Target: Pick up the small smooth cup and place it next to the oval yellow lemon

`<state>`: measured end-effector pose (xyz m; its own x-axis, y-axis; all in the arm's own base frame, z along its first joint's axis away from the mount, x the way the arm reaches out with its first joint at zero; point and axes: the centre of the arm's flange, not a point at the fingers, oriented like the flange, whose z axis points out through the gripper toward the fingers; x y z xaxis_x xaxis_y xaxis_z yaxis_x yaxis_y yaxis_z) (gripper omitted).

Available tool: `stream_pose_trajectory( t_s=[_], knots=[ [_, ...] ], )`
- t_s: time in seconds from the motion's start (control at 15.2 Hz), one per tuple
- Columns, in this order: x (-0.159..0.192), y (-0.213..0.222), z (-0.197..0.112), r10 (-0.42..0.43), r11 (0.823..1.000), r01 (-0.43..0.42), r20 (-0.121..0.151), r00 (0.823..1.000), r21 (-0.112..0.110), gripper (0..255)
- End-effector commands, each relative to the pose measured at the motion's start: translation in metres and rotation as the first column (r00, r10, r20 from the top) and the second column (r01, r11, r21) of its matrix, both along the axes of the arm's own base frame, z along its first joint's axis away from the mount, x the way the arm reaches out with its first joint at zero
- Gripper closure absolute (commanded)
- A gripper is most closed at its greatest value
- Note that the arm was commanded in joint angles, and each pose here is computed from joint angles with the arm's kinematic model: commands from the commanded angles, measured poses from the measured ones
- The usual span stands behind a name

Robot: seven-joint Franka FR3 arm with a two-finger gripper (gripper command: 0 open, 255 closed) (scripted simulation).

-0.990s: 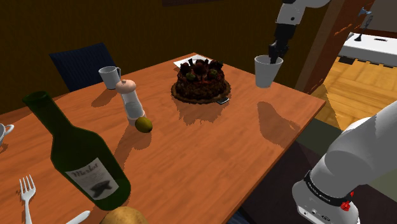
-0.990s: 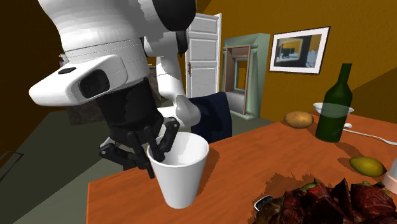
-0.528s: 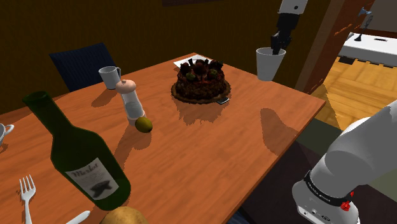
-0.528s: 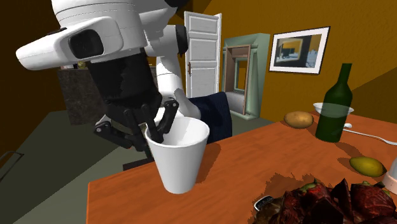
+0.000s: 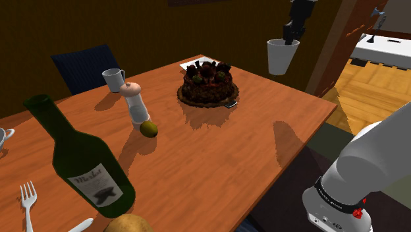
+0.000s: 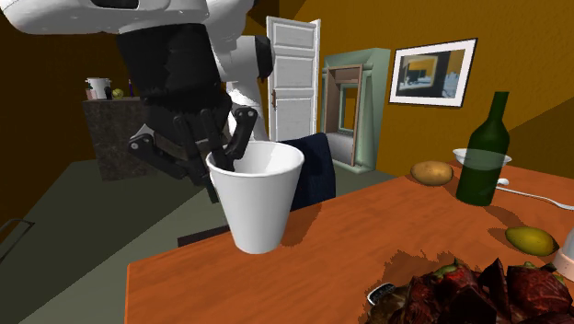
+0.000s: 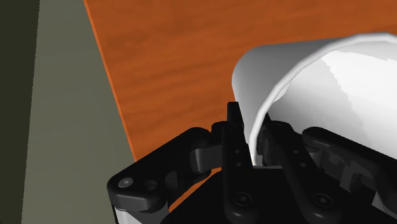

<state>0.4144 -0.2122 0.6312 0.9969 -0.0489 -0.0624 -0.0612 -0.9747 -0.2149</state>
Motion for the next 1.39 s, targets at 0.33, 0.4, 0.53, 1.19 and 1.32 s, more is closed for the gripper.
stream_pose_trajectory(
  t_s=[0.33,0.4,0.53,1.19,1.32],
  knots=[
    [0.000,-0.001,0.037,0.000,1.000,0.000,0.000,1.000,0.000,255],
    [0.000,-0.001,0.043,0.000,1.000,0.000,0.000,1.000,0.000,255],
    [0.000,-0.001,0.053,0.000,1.000,0.000,0.000,1.000,0.000,255],
    [0.010,0.117,0.046,0.000,1.000,0.000,0.000,1.000,0.000,255],
    [0.012,0.143,0.044,0.000,1.000,0.000,0.000,1.000,0.000,255]
  ],
)
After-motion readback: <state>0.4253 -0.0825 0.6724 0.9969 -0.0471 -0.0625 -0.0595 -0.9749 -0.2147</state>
